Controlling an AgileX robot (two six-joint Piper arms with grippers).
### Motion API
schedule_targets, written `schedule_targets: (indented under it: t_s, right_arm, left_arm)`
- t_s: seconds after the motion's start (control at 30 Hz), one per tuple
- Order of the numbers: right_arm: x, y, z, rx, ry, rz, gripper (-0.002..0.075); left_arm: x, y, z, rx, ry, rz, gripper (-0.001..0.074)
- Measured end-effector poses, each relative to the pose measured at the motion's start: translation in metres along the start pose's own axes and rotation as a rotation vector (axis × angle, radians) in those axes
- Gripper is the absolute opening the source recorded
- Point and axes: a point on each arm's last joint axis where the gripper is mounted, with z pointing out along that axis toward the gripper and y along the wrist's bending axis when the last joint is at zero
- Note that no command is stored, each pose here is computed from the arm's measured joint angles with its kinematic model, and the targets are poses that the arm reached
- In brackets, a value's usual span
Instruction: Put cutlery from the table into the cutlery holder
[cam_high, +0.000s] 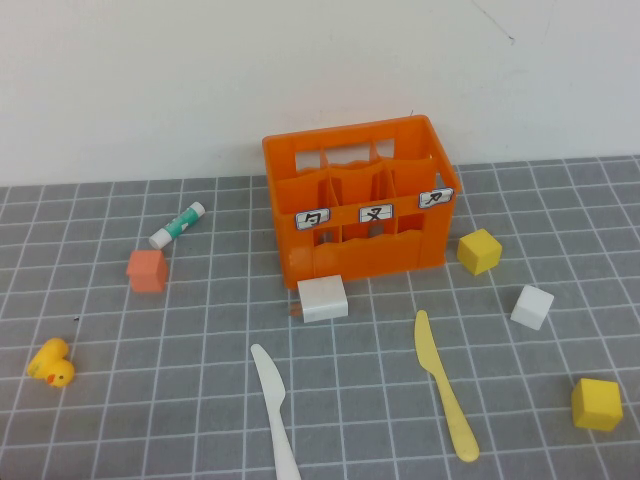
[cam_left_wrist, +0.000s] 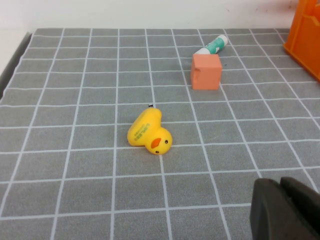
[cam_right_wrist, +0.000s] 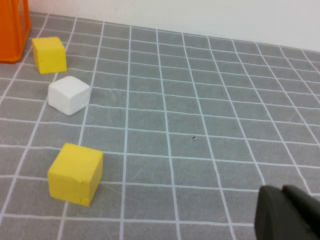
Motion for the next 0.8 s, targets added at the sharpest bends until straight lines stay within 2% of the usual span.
schedule_targets:
  t_s: [0.5,0.63,0.8]
  right_arm:
    - [-0.003,0.000,0.000,0.004,-0.032,-0.002,-0.0003]
    - [-0.018,-0.002,-0.002,0.023,-0.206,-0.007,-0.0003]
    - [-0.049,-0.005,-0.015,0.058,-0.582,-0.006,-0.0003]
  left_arm:
    - [-0.002,0.000,0.000,0.001,-0.018,0.000,-0.0001]
    - [-0.011,-0.001,0.000,0.011,-0.140,0.000,-0.0001]
    - [-0.040,-0.003,-0.010,0.039,-0.480,0.005,-0.0001]
